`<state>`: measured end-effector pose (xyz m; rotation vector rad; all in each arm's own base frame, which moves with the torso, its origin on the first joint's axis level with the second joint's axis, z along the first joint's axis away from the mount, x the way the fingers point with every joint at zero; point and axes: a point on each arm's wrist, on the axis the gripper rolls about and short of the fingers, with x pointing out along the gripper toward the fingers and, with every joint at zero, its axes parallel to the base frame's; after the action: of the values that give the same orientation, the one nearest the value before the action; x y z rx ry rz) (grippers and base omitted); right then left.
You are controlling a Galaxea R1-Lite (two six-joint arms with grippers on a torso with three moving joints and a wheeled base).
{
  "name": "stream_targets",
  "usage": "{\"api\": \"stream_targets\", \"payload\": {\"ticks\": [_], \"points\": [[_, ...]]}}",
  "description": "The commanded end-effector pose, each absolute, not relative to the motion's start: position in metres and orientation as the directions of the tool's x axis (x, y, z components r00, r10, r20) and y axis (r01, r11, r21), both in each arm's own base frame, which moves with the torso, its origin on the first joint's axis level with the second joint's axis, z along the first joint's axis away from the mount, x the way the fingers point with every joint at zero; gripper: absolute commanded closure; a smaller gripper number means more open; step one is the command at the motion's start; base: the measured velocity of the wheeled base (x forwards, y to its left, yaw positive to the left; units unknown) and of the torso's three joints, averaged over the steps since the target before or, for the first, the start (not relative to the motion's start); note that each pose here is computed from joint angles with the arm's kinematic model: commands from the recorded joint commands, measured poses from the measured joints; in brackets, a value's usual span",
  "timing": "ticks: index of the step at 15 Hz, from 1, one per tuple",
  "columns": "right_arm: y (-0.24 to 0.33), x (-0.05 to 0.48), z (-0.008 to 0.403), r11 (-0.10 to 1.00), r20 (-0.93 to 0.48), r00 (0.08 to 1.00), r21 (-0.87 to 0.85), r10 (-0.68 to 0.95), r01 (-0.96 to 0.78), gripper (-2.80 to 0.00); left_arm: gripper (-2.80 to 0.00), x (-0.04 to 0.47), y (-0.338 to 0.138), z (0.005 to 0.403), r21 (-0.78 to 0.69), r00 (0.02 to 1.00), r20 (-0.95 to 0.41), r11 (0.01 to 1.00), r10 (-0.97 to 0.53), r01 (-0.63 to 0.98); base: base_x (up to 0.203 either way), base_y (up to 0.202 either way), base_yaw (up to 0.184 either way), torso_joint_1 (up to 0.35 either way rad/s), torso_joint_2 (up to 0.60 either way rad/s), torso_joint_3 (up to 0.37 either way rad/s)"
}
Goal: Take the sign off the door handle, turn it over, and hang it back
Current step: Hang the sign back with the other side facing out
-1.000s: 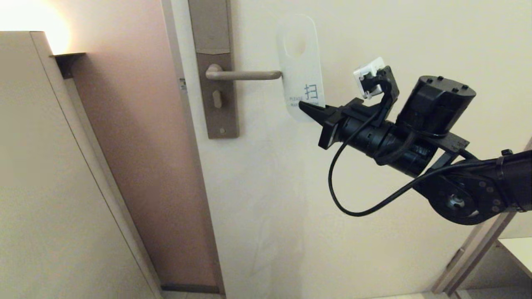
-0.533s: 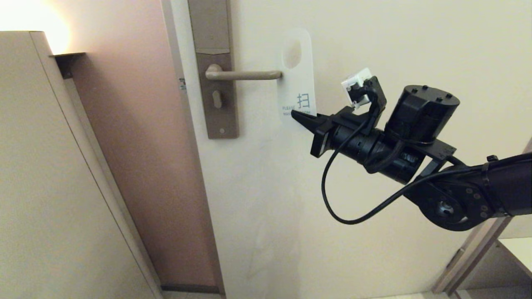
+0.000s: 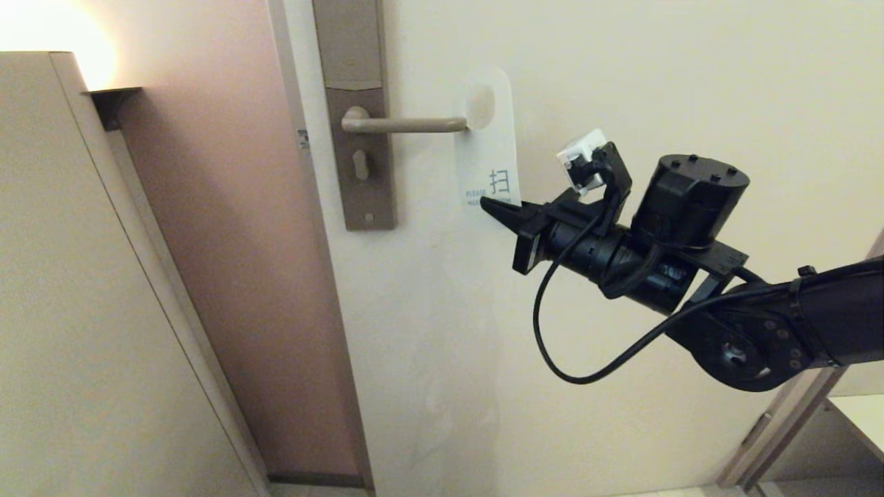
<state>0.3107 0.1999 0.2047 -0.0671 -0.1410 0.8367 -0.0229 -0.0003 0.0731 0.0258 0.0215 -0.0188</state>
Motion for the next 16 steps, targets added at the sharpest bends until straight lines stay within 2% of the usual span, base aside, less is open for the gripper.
{"api": "stream_targets", "payload": {"ticks": [1,11,16], "points": [[0.203,0.312,0.2,0.662,0.091,0.656,-0.121,0.749,-0.74,0.0,0.0,-0.023,0.0,0.073,0.026,1.0,-0.023,0.999,-0.018,0.019,0.0,0.0,0.0,0.0,0.0,0.0],[0.212,0.313,0.192,0.646,0.071,0.643,-0.142,0.763,-0.75,0.0,0.0,-0.023,0.0,0.073,0.026,1.0,-0.023,0.999,-0.018,0.019,0.0,0.0,0.0,0.0,0.0,0.0],[0.233,0.302,0.195,0.593,0.082,0.591,-0.209,0.803,-0.777,0.0,0.0,-0.023,0.0,0.073,0.026,1.0,-0.023,0.999,-0.018,0.019,0.0,0.0,0.0,0.0,0.0,0.0]]}}
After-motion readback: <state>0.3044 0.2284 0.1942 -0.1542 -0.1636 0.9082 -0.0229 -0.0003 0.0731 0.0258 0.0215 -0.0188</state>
